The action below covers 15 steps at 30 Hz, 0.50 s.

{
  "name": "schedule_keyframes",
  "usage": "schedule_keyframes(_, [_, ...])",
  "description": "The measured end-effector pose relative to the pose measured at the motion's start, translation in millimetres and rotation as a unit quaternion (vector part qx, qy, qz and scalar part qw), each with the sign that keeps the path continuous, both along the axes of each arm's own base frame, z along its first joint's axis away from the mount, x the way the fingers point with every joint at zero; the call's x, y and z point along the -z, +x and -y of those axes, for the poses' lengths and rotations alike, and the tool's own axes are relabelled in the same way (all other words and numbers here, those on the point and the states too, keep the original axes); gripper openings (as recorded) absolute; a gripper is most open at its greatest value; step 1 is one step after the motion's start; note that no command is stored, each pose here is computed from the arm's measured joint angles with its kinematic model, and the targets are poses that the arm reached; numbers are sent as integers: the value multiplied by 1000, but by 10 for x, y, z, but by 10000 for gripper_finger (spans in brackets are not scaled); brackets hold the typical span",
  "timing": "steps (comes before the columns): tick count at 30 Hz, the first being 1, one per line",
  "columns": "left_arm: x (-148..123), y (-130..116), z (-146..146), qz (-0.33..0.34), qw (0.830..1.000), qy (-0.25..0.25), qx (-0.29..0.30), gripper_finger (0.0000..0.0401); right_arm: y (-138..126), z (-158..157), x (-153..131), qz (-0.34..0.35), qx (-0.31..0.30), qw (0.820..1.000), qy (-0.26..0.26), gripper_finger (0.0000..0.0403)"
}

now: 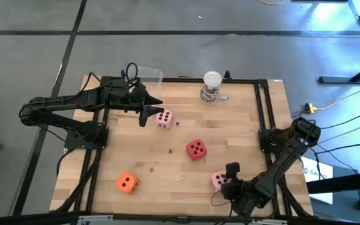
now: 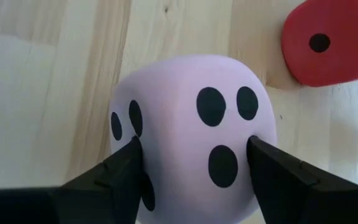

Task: Pick & Place Dice
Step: Put the large pink dice into the transparent bin

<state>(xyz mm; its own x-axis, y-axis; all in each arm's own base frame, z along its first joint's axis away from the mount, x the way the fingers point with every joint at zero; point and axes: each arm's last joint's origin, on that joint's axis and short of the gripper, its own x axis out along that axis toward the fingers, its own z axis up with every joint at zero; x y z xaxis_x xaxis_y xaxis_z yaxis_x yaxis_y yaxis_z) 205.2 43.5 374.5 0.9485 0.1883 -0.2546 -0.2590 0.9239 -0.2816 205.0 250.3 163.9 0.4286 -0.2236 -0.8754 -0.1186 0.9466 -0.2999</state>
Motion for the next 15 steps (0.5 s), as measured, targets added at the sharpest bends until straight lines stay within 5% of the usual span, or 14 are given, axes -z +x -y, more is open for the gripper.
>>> schedule_keyframes(15, [0,1,5,1,1000,-3,9,173,115,-129,-259,19,131,988,83,232])
